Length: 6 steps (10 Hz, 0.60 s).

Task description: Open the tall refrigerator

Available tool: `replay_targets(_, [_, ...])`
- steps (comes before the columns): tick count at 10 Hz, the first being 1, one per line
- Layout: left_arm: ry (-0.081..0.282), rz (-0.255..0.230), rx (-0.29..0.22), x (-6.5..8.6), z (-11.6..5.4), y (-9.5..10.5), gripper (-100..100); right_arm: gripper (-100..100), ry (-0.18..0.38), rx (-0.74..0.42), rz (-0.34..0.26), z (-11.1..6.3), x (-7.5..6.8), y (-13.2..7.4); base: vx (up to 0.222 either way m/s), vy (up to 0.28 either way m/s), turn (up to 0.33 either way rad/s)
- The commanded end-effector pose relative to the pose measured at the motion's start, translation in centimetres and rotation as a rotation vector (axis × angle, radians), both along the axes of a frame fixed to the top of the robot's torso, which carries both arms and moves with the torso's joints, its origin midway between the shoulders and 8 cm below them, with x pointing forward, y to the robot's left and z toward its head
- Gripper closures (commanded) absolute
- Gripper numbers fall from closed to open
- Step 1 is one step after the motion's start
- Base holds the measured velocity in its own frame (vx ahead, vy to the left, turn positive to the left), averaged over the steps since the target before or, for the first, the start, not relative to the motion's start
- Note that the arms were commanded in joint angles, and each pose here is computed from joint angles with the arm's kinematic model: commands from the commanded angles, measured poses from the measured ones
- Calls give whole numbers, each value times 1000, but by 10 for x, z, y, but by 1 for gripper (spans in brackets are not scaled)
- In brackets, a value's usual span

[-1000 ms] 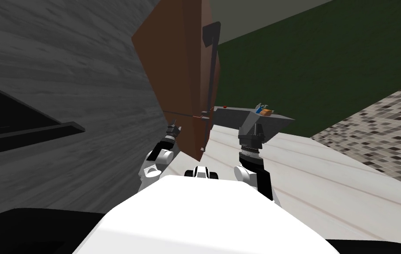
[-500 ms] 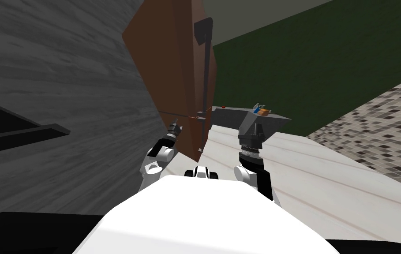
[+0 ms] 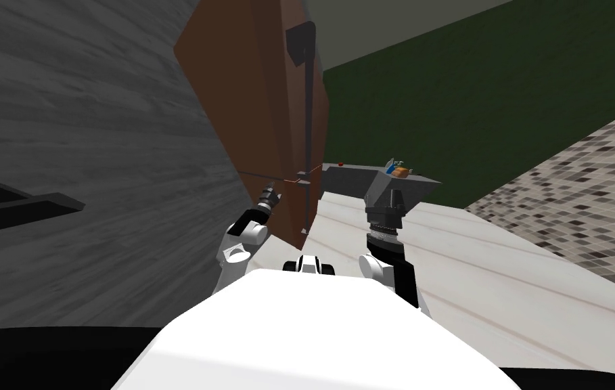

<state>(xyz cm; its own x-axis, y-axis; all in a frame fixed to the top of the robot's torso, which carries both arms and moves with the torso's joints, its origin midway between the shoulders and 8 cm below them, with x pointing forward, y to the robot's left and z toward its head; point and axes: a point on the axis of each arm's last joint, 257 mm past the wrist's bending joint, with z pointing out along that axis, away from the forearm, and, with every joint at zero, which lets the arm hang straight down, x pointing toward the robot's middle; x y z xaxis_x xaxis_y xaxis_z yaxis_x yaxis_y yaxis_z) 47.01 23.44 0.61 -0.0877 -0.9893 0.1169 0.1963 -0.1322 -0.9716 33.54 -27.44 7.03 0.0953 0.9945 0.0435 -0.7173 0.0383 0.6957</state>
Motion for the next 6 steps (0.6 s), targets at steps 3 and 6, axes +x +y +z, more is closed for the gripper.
replay_targets(3, [65,-10,5,7,-4,-5,-100,0,0,0,0,0,0,0,25,-41,-25])
replay_targets(6, [96,-18,13,10,-2,-9,-100,0,0,0,0,0,0,0,21,-59,-15])
